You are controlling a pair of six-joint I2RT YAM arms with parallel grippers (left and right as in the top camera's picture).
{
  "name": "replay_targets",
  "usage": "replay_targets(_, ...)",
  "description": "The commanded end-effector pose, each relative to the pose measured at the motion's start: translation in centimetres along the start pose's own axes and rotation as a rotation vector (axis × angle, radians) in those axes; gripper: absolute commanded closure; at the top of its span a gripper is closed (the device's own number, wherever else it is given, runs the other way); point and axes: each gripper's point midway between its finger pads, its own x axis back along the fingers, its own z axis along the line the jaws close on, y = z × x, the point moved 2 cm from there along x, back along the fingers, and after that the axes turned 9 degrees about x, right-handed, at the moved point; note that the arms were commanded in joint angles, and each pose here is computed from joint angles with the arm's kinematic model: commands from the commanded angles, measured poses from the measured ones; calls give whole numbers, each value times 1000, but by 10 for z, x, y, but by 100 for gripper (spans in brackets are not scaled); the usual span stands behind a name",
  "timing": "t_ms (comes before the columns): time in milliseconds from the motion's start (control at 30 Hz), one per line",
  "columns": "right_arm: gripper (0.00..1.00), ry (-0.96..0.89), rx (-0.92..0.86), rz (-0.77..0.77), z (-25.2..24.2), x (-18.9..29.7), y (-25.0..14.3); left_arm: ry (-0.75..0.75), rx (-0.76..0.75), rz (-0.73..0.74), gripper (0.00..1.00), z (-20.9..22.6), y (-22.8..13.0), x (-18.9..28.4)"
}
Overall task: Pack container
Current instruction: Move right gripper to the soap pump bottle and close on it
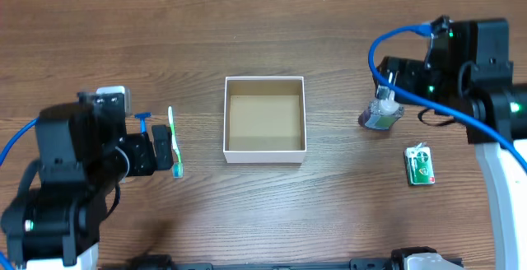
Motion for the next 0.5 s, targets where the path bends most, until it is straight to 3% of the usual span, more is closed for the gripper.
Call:
replay_targets(0, 0, -77, 21, -8, -11, -5, 11, -13, -28, 44, 0, -4, 1, -4)
replay_targets(167, 0, -203, -23, 127, -33, -42, -1, 0, -22, 95, 0, -2, -2, -14)
replay_targets(467, 0, -197, -162, 327, -56, -98, -35, 5, -20, 111, 0, -2, -3, -18)
